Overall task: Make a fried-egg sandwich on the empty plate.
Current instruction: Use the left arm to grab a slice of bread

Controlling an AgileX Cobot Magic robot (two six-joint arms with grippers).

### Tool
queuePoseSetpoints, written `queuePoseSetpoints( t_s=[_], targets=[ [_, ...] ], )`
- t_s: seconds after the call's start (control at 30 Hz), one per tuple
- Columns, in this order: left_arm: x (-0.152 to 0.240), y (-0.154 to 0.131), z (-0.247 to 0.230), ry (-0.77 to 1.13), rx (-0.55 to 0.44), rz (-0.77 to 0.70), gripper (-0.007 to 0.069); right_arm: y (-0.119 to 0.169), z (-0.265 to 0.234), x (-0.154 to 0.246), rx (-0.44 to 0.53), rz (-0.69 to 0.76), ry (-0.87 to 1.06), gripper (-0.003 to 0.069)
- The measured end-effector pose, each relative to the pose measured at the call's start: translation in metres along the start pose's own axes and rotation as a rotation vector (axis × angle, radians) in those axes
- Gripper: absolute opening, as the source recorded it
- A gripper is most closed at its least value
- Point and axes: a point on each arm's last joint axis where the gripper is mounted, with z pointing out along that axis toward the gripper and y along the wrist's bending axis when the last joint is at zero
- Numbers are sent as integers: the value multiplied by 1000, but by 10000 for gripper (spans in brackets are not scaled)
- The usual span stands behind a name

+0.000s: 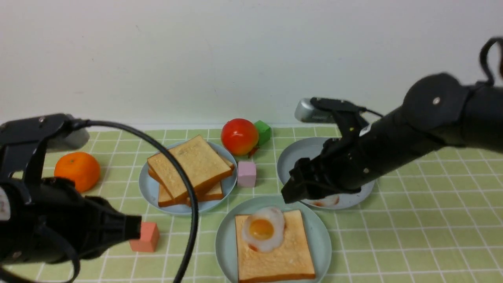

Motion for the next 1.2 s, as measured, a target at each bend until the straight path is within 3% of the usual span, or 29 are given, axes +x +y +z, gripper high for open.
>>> queuePoseSetpoints(
  t_s=[0.13, 0.27, 0.47, 0.6, 0.77, 0.93, 1.07, 1.2],
  targets=[
    [-25, 22, 31, 11, -82, -107, -13, 21, -65, -5, 84, -57, -7, 469],
    [-49, 49, 56, 64, -100, -243, -13, 33, -105, 6, 127, -89, -85, 469],
    [-80, 86, 113, 115, 2, -511, 1, 39, -136, 46, 142, -122, -236, 469],
    [-84, 100, 149, 157, -1, -557, 79, 36, -135, 62, 149, -130, -250, 469],
    [-87, 114, 184, 193, -22, -582, 246, 37, -137, 64, 140, -125, -269, 469],
    [-86, 120, 199, 183, -40, -597, 329, 38, -137, 64, 131, -119, -271, 469],
    [-84, 124, 209, 160, -50, -596, 323, 38, -137, 64, 131, -120, -271, 469],
    [-83, 125, 215, 160, -33, -577, 227, 38, -137, 64, 131, -120, -271, 469]
  ],
)
